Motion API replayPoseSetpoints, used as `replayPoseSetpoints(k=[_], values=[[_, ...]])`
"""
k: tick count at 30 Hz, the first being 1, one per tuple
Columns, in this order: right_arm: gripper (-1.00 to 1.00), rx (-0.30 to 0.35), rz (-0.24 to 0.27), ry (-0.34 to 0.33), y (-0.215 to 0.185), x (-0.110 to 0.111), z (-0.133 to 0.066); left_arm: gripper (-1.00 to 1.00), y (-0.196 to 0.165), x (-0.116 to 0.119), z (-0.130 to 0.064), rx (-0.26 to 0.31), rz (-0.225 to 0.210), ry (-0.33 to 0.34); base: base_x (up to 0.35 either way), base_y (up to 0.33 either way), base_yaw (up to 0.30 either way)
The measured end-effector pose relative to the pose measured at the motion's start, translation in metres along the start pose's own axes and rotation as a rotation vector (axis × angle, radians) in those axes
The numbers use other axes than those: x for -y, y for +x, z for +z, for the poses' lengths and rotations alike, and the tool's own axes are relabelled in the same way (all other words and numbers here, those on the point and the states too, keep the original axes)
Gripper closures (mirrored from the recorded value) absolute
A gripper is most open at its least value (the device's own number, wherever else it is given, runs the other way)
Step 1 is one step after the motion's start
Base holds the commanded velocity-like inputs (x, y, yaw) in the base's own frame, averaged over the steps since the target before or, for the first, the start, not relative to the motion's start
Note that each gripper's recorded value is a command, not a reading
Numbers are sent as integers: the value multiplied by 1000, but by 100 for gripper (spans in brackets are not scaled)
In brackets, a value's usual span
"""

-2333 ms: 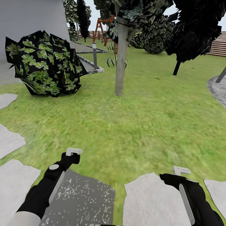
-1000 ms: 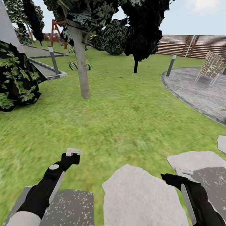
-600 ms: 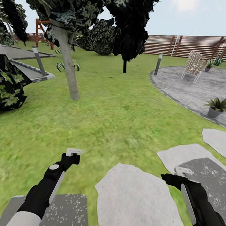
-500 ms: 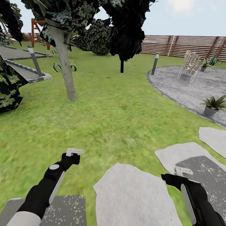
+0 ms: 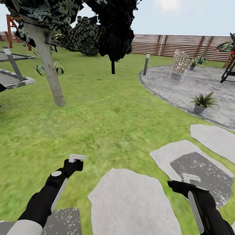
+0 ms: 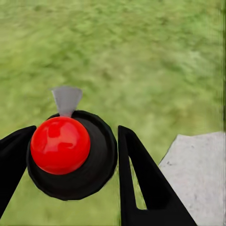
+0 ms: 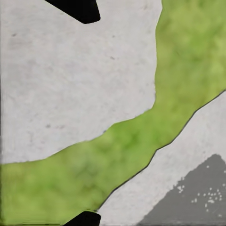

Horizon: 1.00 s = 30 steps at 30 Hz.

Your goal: Pick up the pesticide atomizer in the garden and spray insectifuge to fully cover both potted plants in the garden.

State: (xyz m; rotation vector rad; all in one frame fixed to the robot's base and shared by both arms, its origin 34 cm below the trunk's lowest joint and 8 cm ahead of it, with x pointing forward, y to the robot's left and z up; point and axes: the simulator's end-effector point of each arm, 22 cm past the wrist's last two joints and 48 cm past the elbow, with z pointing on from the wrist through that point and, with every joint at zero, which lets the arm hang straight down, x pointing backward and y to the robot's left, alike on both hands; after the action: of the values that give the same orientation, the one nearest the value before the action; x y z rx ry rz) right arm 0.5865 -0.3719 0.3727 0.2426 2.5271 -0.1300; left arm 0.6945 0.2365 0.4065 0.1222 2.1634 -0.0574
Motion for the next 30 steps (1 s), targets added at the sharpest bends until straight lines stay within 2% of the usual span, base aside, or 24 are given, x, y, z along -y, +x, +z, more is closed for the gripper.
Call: replayPoseSetpoints(k=[9, 10, 11, 13, 22, 30], values=[[-100, -3, 0, 0, 1, 0, 1, 100, 1, 0, 1, -4, -1, 0, 22, 0, -257], [-100, -6, -1, 1, -2, 0, -4, 100, -3, 0, -3, -7, -1, 0, 168, 0, -257], [-100, -14, -2, 2, 2, 0, 4, 100, 4, -1, 4, -15, -1, 0, 223, 0, -257], [-100, 0, 0, 0, 0, 0, 0, 100, 0, -1, 0, 0, 0, -1, 277, 0, -257], [-100, 1, 0, 0, 0, 0, 0, 100, 0, 0, 0, -1, 0, 0, 330, -6, -257], [-100, 1, 0, 0, 0, 0, 0, 100, 0, 0, 0, 0, 0, 0, 329, -116, -257]])
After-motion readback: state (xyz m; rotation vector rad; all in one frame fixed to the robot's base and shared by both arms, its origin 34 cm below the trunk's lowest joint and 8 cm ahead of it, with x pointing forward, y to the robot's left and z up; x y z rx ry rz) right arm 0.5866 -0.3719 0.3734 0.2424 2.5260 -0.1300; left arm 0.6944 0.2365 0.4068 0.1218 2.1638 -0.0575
